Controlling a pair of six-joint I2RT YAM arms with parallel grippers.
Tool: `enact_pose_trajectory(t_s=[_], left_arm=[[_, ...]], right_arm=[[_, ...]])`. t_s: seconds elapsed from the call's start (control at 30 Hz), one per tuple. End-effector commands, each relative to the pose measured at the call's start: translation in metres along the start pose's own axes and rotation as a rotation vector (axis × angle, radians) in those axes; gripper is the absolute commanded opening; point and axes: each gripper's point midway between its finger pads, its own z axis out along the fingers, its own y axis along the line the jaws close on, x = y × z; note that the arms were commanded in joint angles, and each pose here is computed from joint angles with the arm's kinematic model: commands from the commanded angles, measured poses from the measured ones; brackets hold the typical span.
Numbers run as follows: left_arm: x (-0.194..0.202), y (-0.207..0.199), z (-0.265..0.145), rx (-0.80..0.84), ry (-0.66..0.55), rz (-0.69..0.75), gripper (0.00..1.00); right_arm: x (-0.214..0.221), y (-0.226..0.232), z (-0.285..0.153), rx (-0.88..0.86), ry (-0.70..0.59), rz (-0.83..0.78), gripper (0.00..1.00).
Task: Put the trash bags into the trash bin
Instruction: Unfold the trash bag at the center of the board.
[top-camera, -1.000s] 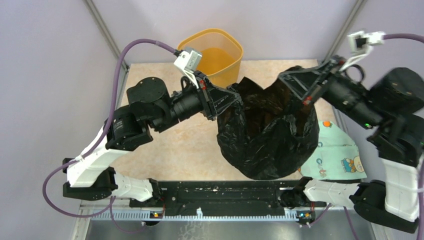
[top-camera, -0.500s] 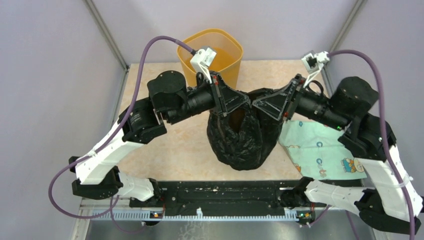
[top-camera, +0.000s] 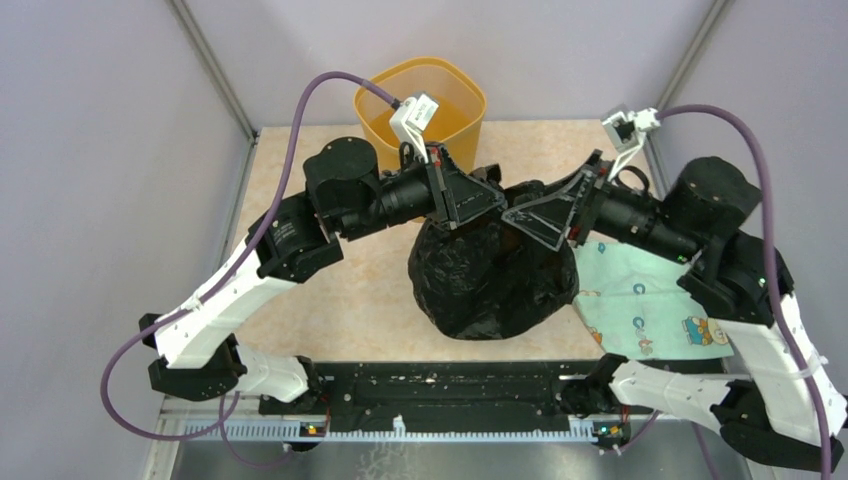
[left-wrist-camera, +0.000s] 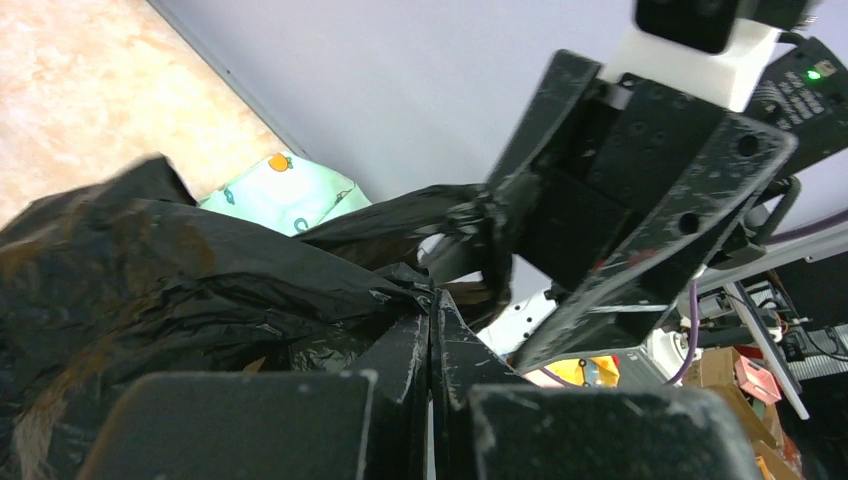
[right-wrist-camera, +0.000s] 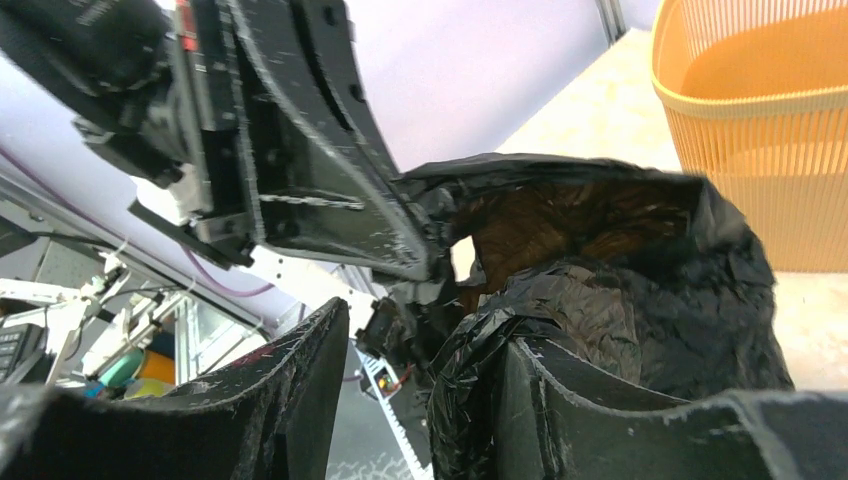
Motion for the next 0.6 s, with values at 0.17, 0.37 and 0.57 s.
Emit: enact_pose_trajectory(t_s=[0.17, 0.37, 0.57], left_arm=[[-0.016, -0.016, 0.004, 0.087, -0.039, -0.019, 0.00], [-0.017, -0.012, 0.012, 0.093, -0.036, -0.023, 0.00], [-0.021, -0.006, 0.016, 0.118, -0.052, -0.016, 0.29]], right_arm=[[0.010, -0.002, 0.012, -0.024, 0.045, -0.015, 0.54], [0.016, -0.007, 0.015, -0.011, 0.058, -0.009, 0.49], [0.008, -0.025, 0.015, 0.117, 0.045, 0.003, 0.00]])
